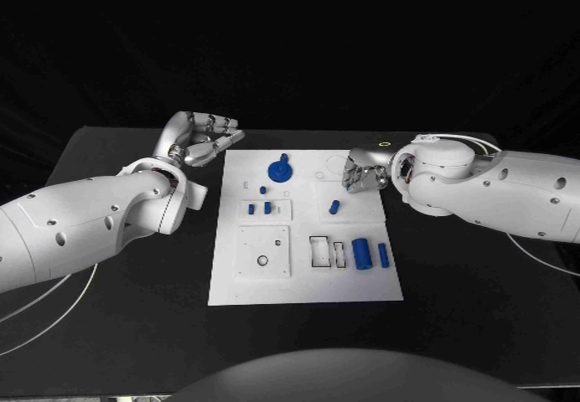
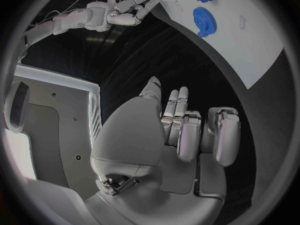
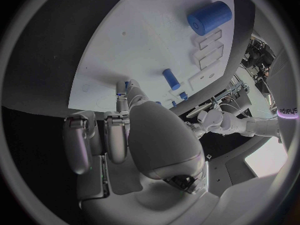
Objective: Assemble the parts on the task board
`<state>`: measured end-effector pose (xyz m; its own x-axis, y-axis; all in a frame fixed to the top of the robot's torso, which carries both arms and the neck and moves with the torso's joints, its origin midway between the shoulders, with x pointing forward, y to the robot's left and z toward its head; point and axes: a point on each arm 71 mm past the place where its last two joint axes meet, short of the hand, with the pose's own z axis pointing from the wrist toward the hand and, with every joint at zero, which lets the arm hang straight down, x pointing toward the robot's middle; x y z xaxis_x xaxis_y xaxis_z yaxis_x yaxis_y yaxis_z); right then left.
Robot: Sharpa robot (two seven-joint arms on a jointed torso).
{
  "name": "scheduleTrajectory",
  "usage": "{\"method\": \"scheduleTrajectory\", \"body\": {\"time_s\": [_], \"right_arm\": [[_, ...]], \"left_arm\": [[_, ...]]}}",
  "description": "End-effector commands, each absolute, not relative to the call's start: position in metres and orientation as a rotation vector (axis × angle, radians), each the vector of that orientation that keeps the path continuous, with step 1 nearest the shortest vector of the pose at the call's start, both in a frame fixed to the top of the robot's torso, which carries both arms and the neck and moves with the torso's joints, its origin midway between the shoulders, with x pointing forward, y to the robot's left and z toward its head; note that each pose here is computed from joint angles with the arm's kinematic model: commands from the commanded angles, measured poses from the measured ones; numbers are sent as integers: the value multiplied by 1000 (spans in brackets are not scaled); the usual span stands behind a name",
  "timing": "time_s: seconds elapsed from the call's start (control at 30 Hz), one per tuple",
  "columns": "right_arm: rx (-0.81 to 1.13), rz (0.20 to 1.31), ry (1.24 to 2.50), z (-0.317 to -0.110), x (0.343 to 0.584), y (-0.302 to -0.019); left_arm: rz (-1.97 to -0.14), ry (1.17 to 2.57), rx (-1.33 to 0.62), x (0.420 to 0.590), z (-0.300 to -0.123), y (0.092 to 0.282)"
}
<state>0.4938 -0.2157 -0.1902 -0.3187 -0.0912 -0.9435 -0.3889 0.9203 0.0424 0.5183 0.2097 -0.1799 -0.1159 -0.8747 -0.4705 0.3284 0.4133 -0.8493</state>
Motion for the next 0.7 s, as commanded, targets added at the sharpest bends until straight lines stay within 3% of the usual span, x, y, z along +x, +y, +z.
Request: {"method": "scheduleTrajectory", "body": {"time_s": [0.03,0.7], "right_arm": [[-354,306,1899,-195,491,-217],[-286,358,1806,-187,490,-221]], "left_arm": [[-1131,1313,-541,518,-179,207],[-1127,1313,-542,518,-180,209]]}}
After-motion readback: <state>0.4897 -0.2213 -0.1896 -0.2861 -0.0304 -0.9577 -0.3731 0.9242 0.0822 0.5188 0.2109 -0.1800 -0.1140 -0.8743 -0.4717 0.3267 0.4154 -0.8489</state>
